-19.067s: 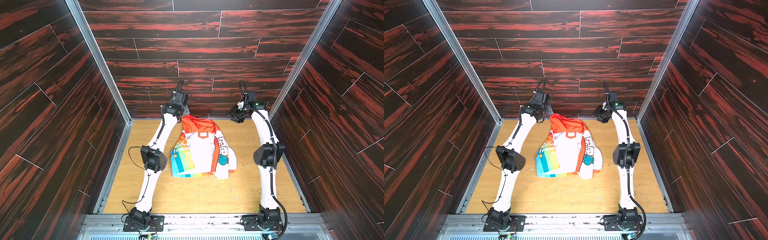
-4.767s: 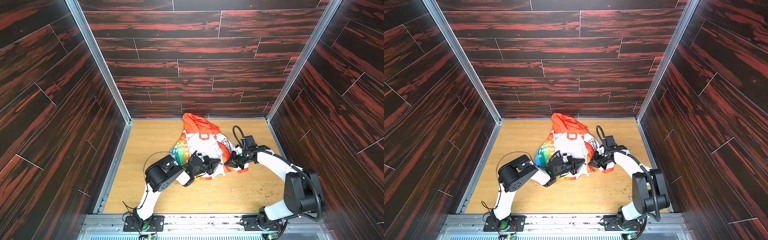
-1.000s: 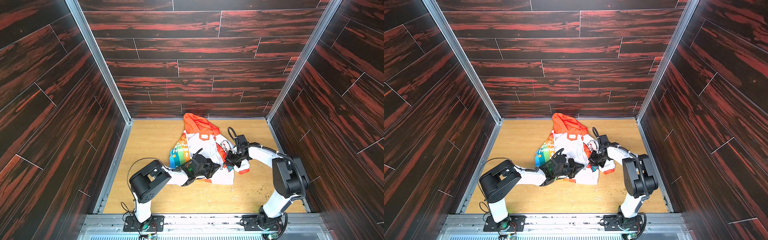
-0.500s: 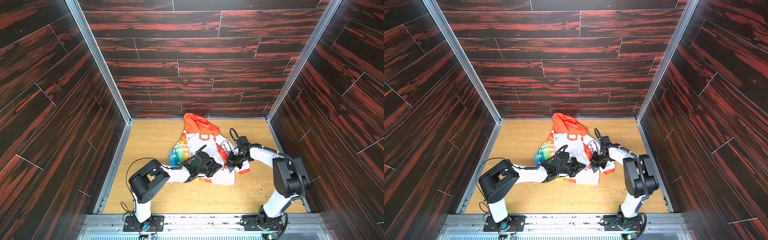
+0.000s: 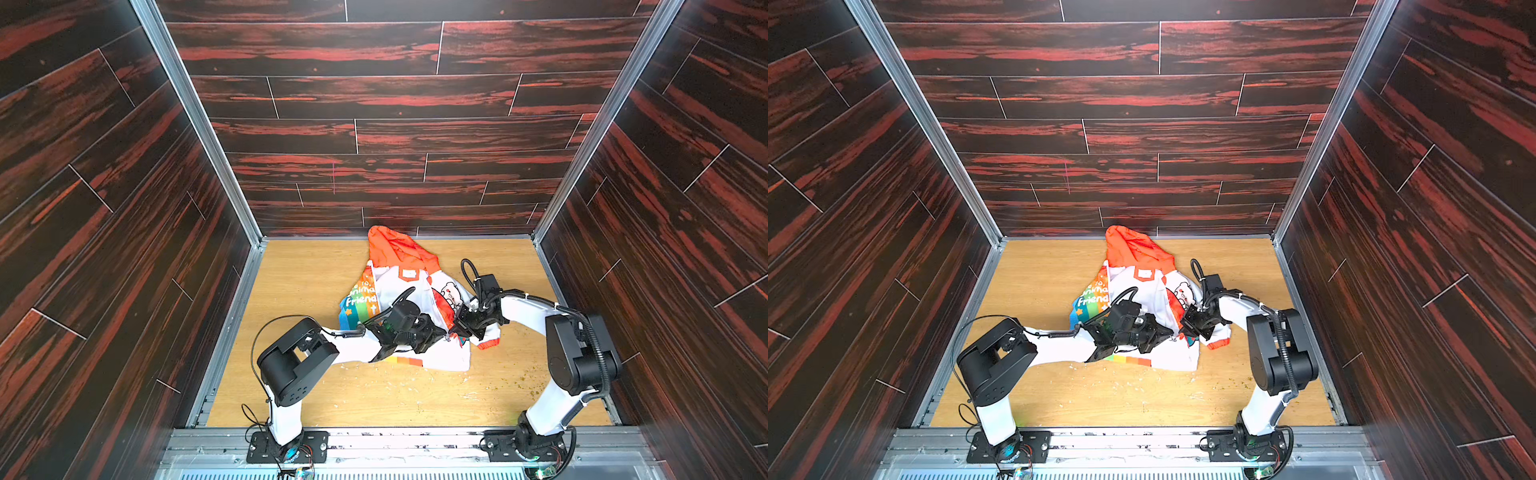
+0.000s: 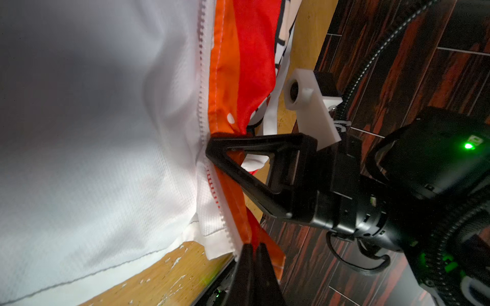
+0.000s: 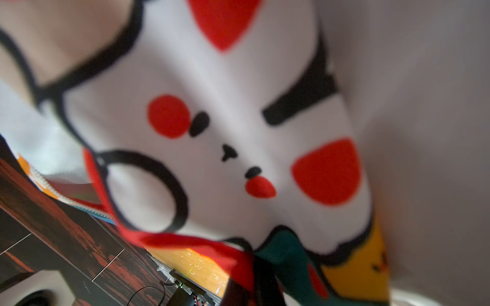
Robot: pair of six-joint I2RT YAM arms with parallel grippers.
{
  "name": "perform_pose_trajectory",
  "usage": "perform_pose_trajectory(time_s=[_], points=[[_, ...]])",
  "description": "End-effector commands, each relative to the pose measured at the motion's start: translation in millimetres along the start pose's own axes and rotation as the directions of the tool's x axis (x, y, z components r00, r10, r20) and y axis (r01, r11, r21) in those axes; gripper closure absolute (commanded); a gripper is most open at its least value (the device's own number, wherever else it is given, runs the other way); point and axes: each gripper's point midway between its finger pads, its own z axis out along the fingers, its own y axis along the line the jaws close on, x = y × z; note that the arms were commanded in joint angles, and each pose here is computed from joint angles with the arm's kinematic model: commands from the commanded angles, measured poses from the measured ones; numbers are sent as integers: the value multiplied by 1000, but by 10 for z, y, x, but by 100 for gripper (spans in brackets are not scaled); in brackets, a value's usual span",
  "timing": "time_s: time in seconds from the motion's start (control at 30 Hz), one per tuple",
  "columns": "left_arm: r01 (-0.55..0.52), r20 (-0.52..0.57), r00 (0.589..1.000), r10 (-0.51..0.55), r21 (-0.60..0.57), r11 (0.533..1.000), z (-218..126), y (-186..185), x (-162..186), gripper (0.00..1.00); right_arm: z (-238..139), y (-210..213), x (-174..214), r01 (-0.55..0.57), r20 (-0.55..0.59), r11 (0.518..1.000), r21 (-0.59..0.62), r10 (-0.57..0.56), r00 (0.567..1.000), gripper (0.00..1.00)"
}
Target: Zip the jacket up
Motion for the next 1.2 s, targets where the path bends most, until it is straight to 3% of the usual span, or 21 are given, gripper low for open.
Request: perform_pose_trajectory(time_s=[0.0,0.07,0.17,0.4,0.5,0.7,0.8,0.93,1.17], points=[[-85,-133,986,101,119,989,-73,-493,307,100,-119,-28,-363,40,162,999,24,-43,986,91],[-91,-129,986,102,96,991,-34,-432,273,100,-225,20,-357,66,187,998,21,-69,980,71],[-141,-141,980,139,-6,990,-14,-247,257,100,-423,79,-332,97,218,995,26,-101,971,52],[-340,-222,930,292,-218,915,-139,-1,274,100,-878,60,-104,151,265,985,79,-167,950,35],[-380,-248,915,320,-256,889,-178,113,279,100,-908,12,72,162,221,984,75,-175,959,36],[-405,-300,901,315,-319,857,-223,462,363,100,-706,19,518,152,43,986,-69,-150,988,47],[-410,-296,901,316,-350,842,-251,616,365,100,-643,67,678,151,8,982,-117,-151,989,44],[-407,-283,905,317,-363,838,-238,699,341,100,-485,101,831,143,-43,982,-119,-149,988,45],[-409,-267,907,326,-373,833,-224,745,315,100,-206,122,882,128,-98,987,-101,-138,986,59]])
